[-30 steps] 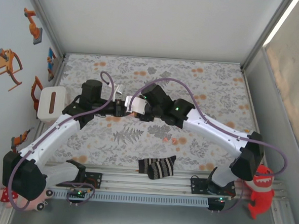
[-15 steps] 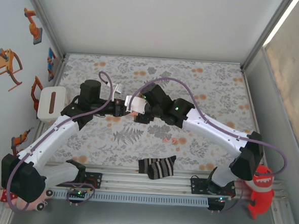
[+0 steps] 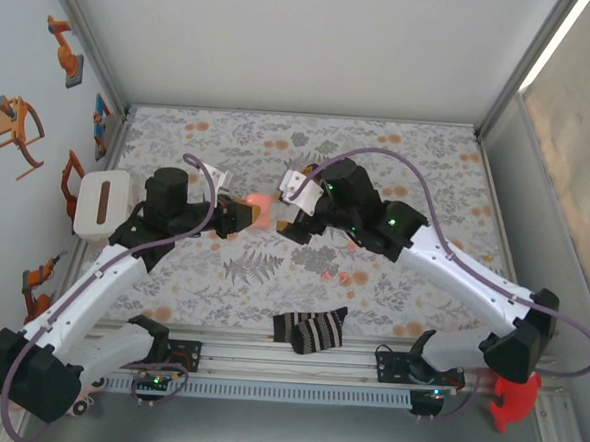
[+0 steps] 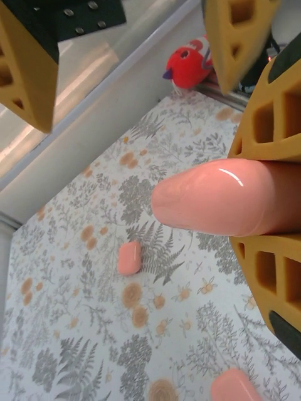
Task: Insert wireless bluetooth earbuds into charging case
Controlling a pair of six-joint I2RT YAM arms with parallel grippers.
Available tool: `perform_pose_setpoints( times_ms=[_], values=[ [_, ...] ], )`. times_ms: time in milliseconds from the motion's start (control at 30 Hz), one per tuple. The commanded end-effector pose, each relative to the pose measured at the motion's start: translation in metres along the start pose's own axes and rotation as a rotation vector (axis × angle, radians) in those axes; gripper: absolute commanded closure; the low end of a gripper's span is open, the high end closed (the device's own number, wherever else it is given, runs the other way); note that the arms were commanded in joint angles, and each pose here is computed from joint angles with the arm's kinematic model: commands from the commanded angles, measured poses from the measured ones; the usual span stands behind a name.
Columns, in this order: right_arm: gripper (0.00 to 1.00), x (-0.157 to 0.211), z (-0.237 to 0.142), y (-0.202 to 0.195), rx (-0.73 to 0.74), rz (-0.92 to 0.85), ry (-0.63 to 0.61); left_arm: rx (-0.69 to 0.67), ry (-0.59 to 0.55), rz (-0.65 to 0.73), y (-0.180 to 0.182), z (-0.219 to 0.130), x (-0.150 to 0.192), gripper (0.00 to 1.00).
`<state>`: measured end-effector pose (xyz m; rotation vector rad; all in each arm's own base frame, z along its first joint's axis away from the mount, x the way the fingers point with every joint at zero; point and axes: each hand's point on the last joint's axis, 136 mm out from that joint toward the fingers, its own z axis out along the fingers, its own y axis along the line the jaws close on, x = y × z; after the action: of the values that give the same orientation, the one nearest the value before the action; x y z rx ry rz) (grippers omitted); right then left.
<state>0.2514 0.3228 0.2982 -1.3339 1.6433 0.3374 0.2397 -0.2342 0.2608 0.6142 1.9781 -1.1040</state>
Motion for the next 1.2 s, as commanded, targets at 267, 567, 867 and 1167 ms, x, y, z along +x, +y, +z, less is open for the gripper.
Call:
perform_pose_setpoints(
  times_ms=[267, 567, 867, 1167],
  values=[
    [0.01, -0.011, -0.04, -0.032, 0.003, 0.351, -0.285, -0.094, -0.318, 0.348, 0.015, -0.021, -0.026, 1.0],
    [0.01, -0.009, -0.048, -0.041, -0.092, 0.452, -0.353, 0.081, -0.484, 0.431, 0.01, -0.031, -0.039, 1.0],
    [0.02, -0.007, -0.057, -0.047, -0.106, 0.472, -0.371, 0.17, -0.425, 0.537, -0.003, -0.012, -0.042, 1.0],
    [0.03, -0.005, -0.067, -0.038, -0.132, 0.414, -0.396, 0.206, -0.366, 0.729, -0.023, 0.001, -0.023, 1.0]
  ],
)
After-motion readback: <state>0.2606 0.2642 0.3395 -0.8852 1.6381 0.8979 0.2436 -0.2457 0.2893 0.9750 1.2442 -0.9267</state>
